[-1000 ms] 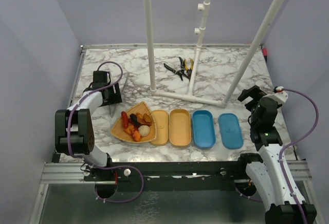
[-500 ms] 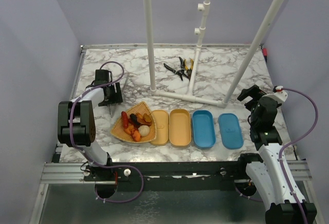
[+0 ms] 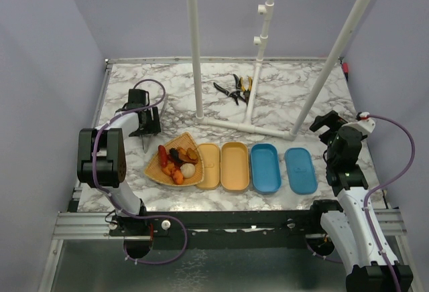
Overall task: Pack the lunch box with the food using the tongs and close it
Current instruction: Pick up the clamp at the center of the board.
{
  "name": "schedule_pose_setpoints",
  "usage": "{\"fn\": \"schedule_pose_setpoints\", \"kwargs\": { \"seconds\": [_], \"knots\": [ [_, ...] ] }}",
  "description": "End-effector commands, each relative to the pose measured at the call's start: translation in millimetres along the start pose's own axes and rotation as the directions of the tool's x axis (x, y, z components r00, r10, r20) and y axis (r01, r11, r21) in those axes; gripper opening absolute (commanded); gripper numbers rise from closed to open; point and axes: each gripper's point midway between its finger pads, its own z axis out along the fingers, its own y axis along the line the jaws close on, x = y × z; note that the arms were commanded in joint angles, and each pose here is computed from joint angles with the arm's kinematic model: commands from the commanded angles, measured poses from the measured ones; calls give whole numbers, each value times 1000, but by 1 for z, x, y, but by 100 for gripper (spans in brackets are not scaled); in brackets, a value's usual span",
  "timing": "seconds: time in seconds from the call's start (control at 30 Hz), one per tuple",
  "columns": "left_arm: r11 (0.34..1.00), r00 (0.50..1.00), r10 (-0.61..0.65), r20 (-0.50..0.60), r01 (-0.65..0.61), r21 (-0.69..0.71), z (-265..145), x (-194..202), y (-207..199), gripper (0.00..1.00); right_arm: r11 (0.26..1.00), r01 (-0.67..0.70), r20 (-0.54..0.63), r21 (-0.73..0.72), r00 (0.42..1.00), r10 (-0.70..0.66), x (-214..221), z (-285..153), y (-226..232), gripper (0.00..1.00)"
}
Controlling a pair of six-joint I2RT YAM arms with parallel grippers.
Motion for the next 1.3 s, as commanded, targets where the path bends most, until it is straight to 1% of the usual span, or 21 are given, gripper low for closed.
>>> {"fn": "schedule_pose_setpoints", "kwargs": {
  "seconds": [0.0,0.1,0.17,0.37,0.6,0.8,1.0,1.27],
  "knots": [
    [998,997,53,-49,-54,-25,4,13,-3,65,1000,-8,16,-26,1000,9,-5,0,5,100],
    [998,997,60,-50,-58,35,4,13,-14,53,1000,-9,12,-27,1000,10,-4,0,6,100],
    [997,997,61,-43,-59,43,2,11,-15,49,1000,-9,13,-27,1000,10,-4,0,5,100],
    [998,998,58,15,-59,15,-13,-2,-10,48,1000,-5,18,-21,1000,5,-6,-1,4,100],
    [999,995,30,91,-34,37,-39,-13,-12,48,1000,10,23,-8,1000,-10,-10,0,4,100],
    [998,992,14,124,-22,61,-60,-22,-15,48,1000,19,19,-1,1000,-19,-11,2,4,100],
    [998,989,7,148,-16,56,-81,-30,-13,48,1000,19,15,0,1000,-19,-10,2,3,100],
    [997,980,-20,198,6,73,-114,-49,-15,48,1000,16,11,-8,1000,-16,-9,3,5,100]
  ]
}}
